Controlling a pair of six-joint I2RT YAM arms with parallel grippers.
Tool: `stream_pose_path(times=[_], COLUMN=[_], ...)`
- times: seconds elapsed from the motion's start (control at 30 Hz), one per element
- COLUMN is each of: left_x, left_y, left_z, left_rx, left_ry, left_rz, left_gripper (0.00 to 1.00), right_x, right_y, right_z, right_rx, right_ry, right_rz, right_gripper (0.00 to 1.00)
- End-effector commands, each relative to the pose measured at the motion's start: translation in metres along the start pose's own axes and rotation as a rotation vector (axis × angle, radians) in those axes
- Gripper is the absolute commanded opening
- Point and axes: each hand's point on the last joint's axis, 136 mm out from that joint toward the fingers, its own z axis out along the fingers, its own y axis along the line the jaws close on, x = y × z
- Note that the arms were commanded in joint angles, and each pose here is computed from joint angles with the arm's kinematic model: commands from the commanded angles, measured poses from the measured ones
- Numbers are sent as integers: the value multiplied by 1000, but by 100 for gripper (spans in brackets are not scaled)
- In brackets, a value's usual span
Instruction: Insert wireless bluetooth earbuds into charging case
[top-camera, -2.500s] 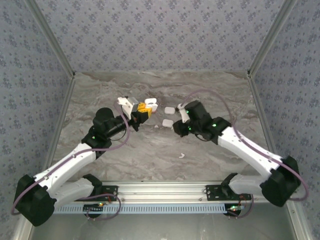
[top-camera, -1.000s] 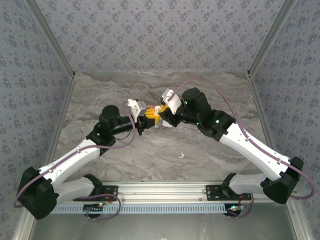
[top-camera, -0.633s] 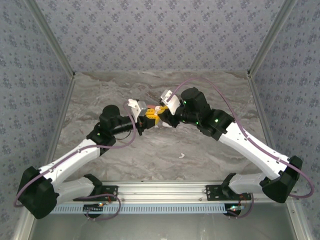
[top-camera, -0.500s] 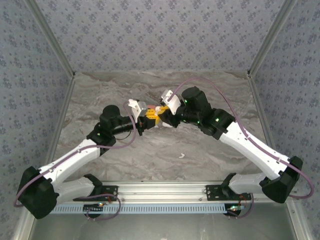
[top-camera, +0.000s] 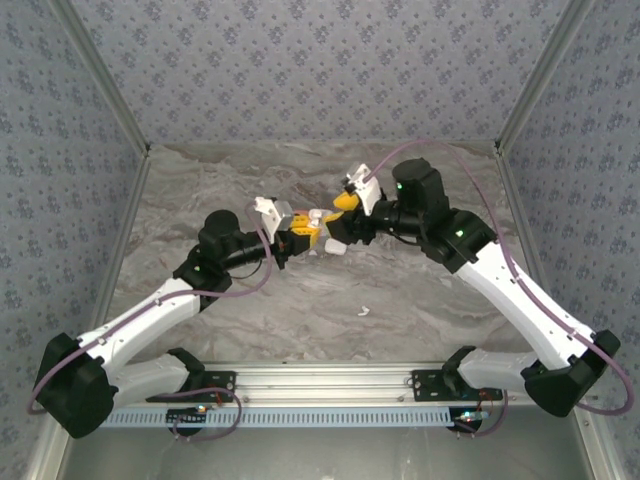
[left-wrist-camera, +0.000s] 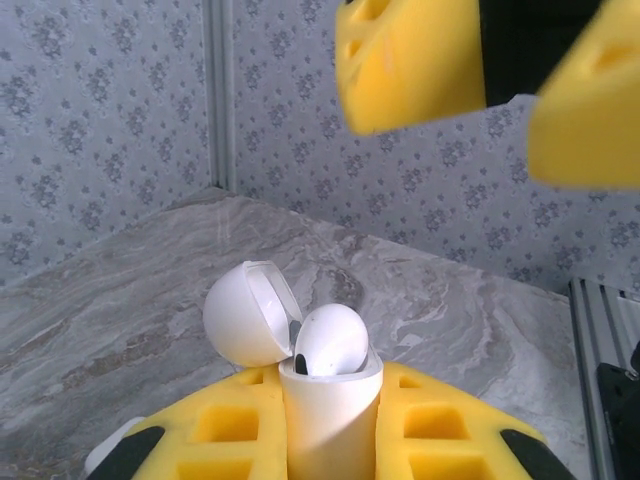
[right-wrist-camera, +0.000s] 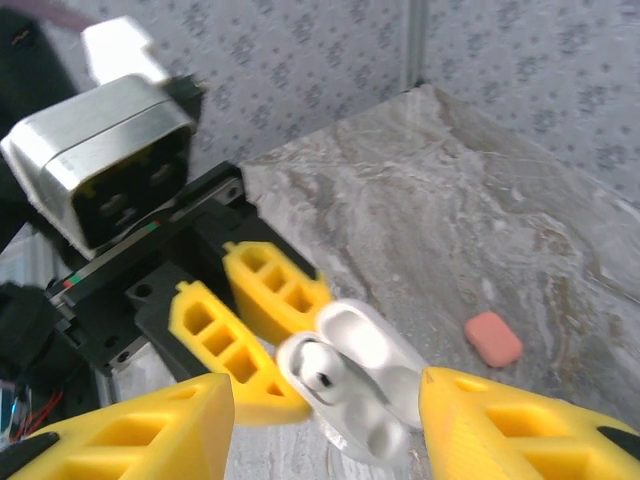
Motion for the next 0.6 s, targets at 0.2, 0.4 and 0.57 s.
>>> stream_pose_path(times=[0.2, 0.4, 0.57], left_x=[-34, -54, -64], left_y=[21, 25, 28], left_z=[-33, -59, -74], left_rx=[-215, -305, -351], left_ry=[-202, -328, -400], left_rz=[47, 35, 19], left_gripper=[0, 0, 0], right_x=[66, 165, 244], right_y=[-80, -82, -51], right_z=[-22, -7, 11], right_rx=[355, 414, 393], right_ry=[142, 372, 608], right_rz=[361, 630, 723], right_gripper=[54, 58, 65])
